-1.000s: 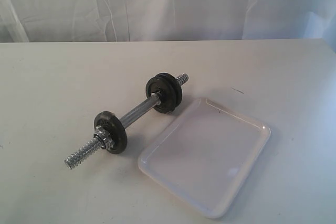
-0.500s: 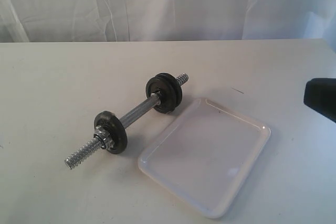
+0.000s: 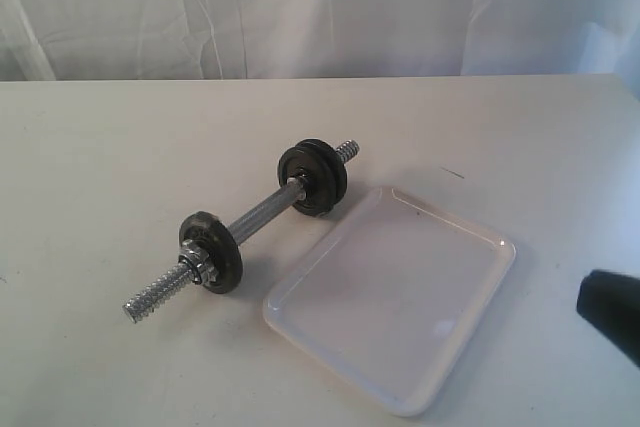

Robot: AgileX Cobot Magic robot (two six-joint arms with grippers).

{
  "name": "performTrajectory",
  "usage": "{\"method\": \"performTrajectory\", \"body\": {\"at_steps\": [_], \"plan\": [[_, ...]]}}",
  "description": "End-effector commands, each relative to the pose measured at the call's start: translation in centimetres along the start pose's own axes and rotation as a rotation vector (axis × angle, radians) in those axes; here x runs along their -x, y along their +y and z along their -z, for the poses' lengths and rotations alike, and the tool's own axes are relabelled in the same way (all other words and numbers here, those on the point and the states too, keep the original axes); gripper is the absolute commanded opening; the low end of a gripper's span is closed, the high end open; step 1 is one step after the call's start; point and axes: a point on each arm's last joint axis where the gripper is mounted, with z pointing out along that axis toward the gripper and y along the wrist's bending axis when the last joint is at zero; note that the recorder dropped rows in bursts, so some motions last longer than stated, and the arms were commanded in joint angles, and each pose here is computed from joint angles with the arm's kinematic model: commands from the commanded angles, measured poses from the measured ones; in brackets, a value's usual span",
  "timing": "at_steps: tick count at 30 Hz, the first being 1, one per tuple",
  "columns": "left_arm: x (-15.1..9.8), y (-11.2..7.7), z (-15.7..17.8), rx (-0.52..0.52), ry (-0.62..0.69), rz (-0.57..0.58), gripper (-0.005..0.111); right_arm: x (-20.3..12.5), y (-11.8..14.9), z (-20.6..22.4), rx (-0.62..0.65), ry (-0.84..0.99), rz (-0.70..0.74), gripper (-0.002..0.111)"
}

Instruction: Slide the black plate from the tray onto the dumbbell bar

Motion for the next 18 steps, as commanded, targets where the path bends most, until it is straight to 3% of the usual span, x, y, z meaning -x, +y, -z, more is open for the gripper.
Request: {"method": "performTrajectory", "body": {"at_steps": [1, 6, 18], "plan": [[0.0, 0.0, 0.0, 0.002, -0.006, 0.013, 0.000, -3.3, -0.3, -0.5, -0.001, 0.040, -0.029, 0.000], [0.0, 0.0, 0.0, 0.002, -0.006, 0.013, 0.000, -7.7, -0.9, -1.6, 0.002, 0.170, -0.090, 0.000], [0.0, 0.0, 0.0, 0.002, -0.006, 0.013, 0.000, -8.1, -1.0, -1.7, 0.001, 0.182, -0.094, 0.000]]}}
